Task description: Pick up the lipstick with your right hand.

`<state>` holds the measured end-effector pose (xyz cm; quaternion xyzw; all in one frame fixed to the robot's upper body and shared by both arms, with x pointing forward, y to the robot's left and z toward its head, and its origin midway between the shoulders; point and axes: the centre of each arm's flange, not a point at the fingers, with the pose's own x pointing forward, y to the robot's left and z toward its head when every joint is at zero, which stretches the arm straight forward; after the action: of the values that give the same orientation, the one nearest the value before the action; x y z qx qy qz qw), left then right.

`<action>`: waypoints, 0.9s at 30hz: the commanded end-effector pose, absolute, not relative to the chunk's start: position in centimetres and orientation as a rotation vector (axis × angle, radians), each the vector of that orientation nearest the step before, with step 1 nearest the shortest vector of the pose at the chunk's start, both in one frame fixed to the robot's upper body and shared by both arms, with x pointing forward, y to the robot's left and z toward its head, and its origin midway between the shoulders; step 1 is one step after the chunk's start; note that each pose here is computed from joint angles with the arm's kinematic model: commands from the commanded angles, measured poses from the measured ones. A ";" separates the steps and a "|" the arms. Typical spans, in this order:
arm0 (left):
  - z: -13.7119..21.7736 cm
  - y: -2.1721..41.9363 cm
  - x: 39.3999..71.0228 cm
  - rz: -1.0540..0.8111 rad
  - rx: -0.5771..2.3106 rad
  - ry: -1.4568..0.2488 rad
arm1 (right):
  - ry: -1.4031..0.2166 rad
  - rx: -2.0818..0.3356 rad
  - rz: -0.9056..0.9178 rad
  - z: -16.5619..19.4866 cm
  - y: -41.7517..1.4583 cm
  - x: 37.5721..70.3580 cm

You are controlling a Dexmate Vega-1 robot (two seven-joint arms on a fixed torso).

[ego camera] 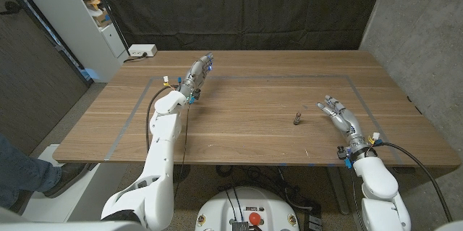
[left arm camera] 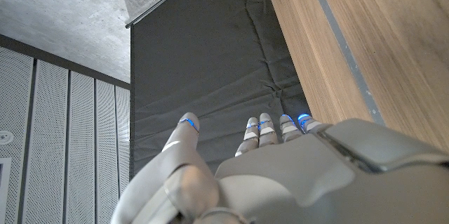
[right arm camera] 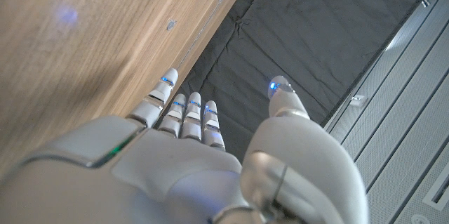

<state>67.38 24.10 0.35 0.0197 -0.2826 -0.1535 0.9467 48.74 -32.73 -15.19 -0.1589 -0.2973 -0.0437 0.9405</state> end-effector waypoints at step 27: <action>0.8 24.0 66.9 -0.317 0.052 -0.586 | -0.604 -0.672 -0.260 -16.6 -30.7 47.8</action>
<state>67.05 23.88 0.91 0.0258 -0.2895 -0.1551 0.9442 48.06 -31.36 -16.08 -0.2830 -0.2928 -0.1063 0.9071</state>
